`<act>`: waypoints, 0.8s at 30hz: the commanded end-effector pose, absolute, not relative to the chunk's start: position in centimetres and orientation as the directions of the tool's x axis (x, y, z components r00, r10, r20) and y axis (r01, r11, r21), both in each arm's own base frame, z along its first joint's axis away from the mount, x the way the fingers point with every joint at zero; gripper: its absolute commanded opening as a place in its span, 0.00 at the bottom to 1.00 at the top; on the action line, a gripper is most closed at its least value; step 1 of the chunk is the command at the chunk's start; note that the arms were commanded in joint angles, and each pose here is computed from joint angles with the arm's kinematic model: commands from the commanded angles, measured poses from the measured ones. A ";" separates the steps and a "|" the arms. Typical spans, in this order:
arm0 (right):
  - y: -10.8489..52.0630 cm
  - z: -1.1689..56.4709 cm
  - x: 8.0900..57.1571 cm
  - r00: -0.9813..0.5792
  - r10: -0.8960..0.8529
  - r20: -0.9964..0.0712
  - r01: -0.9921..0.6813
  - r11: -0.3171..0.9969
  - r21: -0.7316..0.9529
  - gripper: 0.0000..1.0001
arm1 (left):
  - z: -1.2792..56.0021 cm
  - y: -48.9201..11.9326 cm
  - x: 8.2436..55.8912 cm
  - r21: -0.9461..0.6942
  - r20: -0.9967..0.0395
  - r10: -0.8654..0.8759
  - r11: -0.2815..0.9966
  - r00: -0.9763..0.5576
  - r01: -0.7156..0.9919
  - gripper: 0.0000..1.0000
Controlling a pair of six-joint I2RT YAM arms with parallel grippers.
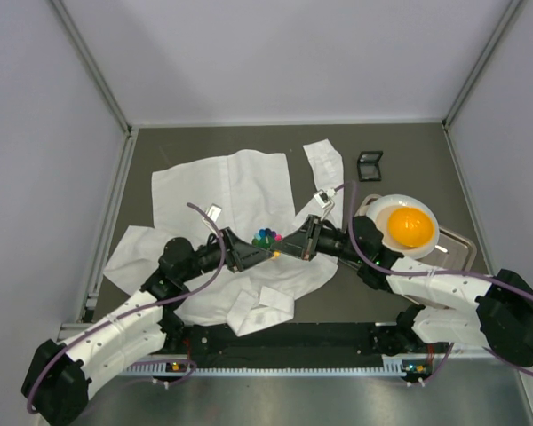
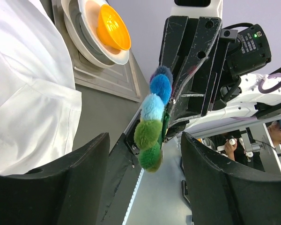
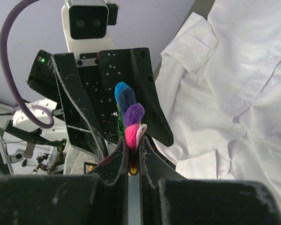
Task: Remove the brooch from the garment
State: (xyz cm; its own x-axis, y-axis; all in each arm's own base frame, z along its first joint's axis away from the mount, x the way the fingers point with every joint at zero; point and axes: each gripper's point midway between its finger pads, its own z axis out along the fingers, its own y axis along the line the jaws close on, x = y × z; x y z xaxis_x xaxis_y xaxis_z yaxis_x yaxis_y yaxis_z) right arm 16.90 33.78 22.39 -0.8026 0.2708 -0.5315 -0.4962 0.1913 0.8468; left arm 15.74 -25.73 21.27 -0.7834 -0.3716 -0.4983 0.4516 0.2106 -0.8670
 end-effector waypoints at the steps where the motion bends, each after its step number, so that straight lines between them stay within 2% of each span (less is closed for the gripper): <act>1: 34.0 24.9 17.1 -0.757 0.287 -0.588 -0.573 0.143 0.807 0.00 | 23.9 -25.6 16.0 -0.846 -0.525 -0.423 0.162 -0.738 0.509 0.67; 12: 33.8 24.8 17.0 -0.748 0.283 -0.600 -0.582 0.154 0.799 0.00 | 23.7 -25.3 16.0 -0.848 -0.520 -0.438 0.168 -0.733 0.502 0.64; 24: 33.9 25.0 16.9 -0.742 0.282 -0.608 -0.590 0.154 0.792 0.00 | 22.8 -25.8 16.1 -0.860 -0.506 -0.410 0.175 -0.759 0.480 0.66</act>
